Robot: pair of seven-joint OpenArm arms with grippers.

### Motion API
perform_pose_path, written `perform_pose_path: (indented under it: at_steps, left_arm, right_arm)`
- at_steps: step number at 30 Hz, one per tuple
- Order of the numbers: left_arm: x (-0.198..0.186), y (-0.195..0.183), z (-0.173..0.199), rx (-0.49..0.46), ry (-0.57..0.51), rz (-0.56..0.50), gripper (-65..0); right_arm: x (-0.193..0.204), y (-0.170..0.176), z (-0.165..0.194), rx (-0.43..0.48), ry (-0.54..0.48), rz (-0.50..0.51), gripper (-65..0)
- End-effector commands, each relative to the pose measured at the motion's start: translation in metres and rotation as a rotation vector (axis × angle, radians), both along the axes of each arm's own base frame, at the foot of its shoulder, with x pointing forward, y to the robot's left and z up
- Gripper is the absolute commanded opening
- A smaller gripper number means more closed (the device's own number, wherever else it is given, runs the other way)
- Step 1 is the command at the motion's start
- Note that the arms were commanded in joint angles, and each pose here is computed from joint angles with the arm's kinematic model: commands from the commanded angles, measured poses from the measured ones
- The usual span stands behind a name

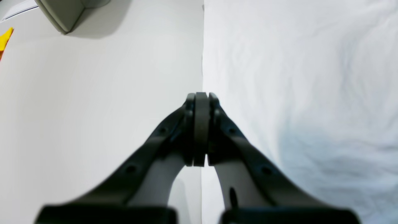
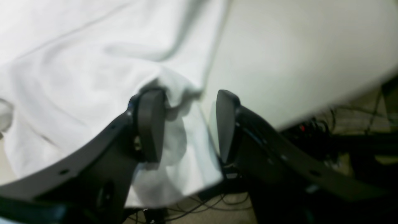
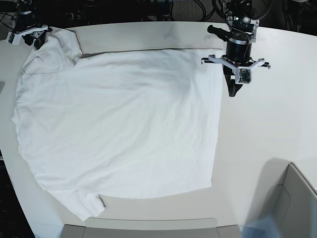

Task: Fold the T-shirt properly
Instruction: 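Move both grippers down to the shirt's shoulder corners and grasp them, then lift the shoulder edge with both grippers and pull it across the shirt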

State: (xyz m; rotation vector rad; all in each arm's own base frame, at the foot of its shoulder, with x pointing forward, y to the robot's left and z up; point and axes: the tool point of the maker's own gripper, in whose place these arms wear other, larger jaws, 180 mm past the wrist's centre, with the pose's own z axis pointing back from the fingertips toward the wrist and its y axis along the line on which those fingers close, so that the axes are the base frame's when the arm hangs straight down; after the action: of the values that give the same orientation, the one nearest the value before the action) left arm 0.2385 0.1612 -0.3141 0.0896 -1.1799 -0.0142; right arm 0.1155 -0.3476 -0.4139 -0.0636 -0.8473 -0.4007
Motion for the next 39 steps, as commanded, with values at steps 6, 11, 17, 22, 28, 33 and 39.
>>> perform_pose_path:
  at_steps: [6, 11, 17, 22, 28, 33, 39]
  left_arm:
    - [-0.023, -0.005, -0.029, -0.144, 0.191, 0.023, -52.7]
    - [-0.037, 0.011, -0.034, -0.524, 0.301, 0.091, -47.3]
    - [-0.051, 0.047, -0.044, -0.635, 0.379, 0.173, -47.1]
    - [-0.059, 0.033, -0.071, -0.676, 0.48, 0.154, -47.0]
    - [-0.072, 0.011, -0.092, -0.711, 0.557, 0.128, -47.0]
    - [-0.086, 0.008, -0.118, -0.739, 0.629, 0.16, -47.0]
    - [-0.087, -0.009, -0.121, -0.75, 0.64, 0.122, -47.1]
  right_arm:
    - [-0.009, 0.018, -0.015, 0.053, 0.062, 0.027, -37.8]
    - [-0.008, 0.018, -0.014, 0.052, 0.06, 0.029, -37.8]
    - [-0.01, 0.018, -0.015, 0.051, 0.065, 0.029, -37.8]
    - [-0.008, 0.018, -0.015, 0.053, 0.06, 0.029, -37.8]
    - [-0.002, 0.024, -0.016, 0.064, 0.051, 0.039, -37.8]
    - [-0.002, 0.024, -0.016, 0.064, 0.051, 0.039, -37.8]
    - [0.0, 0.024, -0.016, 0.065, 0.048, 0.038, -37.8]
